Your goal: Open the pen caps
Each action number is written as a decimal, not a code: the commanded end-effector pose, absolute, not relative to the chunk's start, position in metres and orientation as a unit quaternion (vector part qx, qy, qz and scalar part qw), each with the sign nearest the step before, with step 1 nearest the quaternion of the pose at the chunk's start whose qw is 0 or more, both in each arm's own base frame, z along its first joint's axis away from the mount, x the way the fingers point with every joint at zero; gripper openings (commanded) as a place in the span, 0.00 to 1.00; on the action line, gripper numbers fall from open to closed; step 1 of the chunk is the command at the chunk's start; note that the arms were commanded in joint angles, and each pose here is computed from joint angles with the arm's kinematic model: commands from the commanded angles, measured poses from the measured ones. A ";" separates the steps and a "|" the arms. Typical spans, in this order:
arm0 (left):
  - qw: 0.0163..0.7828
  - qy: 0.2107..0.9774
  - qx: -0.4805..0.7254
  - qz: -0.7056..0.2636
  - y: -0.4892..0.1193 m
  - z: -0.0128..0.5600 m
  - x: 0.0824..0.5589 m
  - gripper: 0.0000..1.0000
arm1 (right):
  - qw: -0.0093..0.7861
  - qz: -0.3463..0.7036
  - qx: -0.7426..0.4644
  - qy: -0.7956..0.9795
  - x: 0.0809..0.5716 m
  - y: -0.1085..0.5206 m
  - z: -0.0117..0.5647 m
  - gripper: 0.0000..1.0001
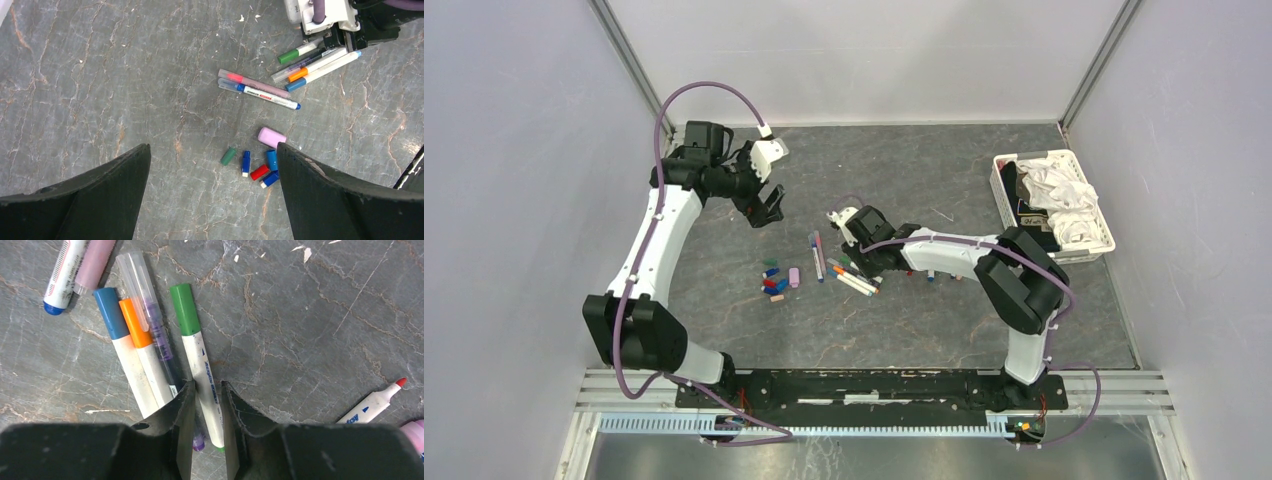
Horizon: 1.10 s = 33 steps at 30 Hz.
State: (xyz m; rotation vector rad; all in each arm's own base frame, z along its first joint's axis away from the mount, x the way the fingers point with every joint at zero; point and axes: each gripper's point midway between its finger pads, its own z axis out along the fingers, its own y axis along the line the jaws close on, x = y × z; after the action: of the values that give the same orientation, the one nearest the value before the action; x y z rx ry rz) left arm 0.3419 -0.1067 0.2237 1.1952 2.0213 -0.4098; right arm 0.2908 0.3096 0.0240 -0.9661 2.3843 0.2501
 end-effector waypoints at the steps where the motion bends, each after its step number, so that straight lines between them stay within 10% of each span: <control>1: 0.390 0.775 0.467 -0.170 -0.111 0.236 0.338 1.00 | 0.289 0.085 -0.360 0.883 0.300 0.312 0.025 0.28; 15: 0.358 0.689 0.582 -0.244 -0.130 0.216 0.280 1.00 | 0.273 0.160 -0.320 0.893 0.305 0.296 0.029 0.00; 33: 0.291 0.602 0.692 -0.271 -0.164 0.165 0.241 0.90 | 0.170 0.479 -0.421 0.752 0.226 0.372 0.155 0.00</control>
State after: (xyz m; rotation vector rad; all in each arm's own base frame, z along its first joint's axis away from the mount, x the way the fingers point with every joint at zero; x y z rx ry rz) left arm 0.2420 -0.1560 0.1706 1.7723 1.6889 -0.7665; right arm 0.2572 0.3576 0.1281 -1.0740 2.2263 1.1242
